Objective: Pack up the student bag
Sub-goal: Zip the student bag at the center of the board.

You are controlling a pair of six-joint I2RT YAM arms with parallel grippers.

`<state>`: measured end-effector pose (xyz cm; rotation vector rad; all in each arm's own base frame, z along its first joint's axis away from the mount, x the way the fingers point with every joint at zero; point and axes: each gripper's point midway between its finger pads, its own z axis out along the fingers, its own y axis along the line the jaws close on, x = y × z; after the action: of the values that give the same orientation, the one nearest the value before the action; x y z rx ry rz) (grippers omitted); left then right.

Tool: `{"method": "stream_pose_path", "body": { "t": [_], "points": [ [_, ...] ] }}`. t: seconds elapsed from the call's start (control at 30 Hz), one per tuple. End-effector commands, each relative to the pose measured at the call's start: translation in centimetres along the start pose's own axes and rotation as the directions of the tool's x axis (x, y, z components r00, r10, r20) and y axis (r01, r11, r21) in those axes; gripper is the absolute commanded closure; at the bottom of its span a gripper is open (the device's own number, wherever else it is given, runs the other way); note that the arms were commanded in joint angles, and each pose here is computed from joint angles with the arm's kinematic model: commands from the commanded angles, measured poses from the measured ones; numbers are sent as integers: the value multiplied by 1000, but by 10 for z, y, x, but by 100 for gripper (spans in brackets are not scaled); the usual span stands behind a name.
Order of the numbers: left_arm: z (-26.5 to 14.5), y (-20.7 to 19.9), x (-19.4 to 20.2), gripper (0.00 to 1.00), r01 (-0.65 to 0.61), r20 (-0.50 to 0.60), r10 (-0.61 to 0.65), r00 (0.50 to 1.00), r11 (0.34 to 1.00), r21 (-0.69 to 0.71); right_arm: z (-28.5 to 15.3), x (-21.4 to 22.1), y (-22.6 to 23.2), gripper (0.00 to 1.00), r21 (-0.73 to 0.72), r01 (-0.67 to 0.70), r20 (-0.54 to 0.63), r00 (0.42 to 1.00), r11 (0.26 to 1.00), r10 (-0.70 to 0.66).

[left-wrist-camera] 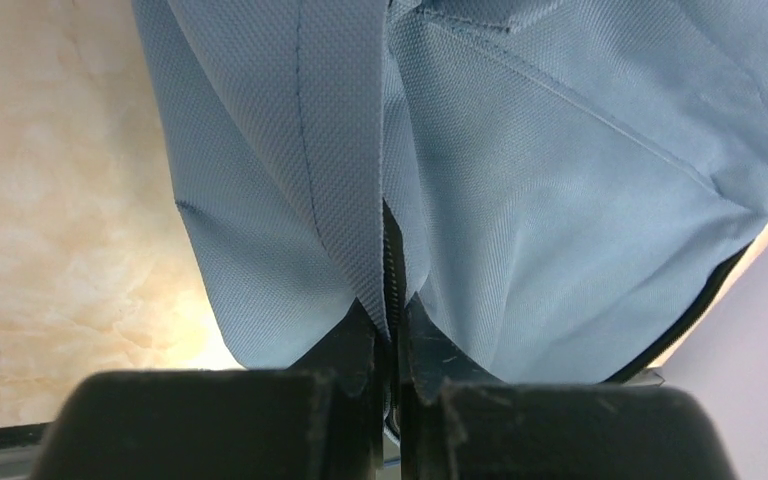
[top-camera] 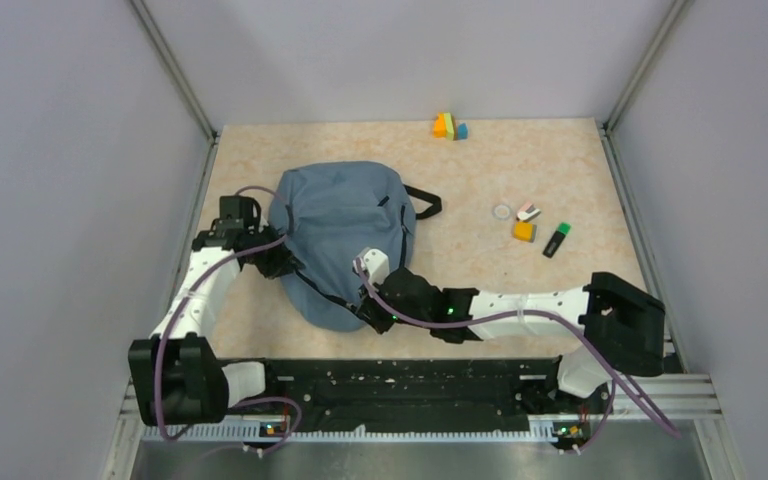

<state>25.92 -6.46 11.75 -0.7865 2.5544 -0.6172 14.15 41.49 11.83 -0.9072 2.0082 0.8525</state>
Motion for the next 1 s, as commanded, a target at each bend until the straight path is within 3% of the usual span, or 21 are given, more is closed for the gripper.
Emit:
{"method": "stream_pose_path", "body": {
  "t": [0.0, 0.37, 0.53, 0.6, 0.67, 0.83, 0.97],
  "points": [
    [-13, -48, -120, 100, -133, 391, 106, 914, 990, 42, -16, 14, 0, 100, -4, -26, -47, 999, 1000, 25],
    [25, -93, -180, 100, -196, 410, 121, 904, 970, 146, -5, 19, 0, 100, 7, -32, -74, 997, 999, 33],
    [30, -103, -201, 99, -215, 435, 141, 889, 968, 127, -2, 10, 9, 100, -33, -27, -56, 998, 999, 25],
    [27, -101, -200, 85, -225, 441, 159, 883, 969, 101, 0, 4, 8, 100, -24, -21, -47, 999, 999, 20],
    [22, -92, -191, 62, -226, 442, 182, 878, 973, 48, 3, -2, 8, 100, -15, -10, -37, 999, 1000, 9],
    [0, -60, -156, 33, -203, 447, 197, 873, 979, -35, 14, -13, 13, 100, -30, 12, -19, 1000, 999, -13],
    [0, -30, -111, 29, -151, 395, 156, 905, 988, -42, 23, -26, 11, 100, -49, -3, 4, 1000, 999, 3]
  ]
}}
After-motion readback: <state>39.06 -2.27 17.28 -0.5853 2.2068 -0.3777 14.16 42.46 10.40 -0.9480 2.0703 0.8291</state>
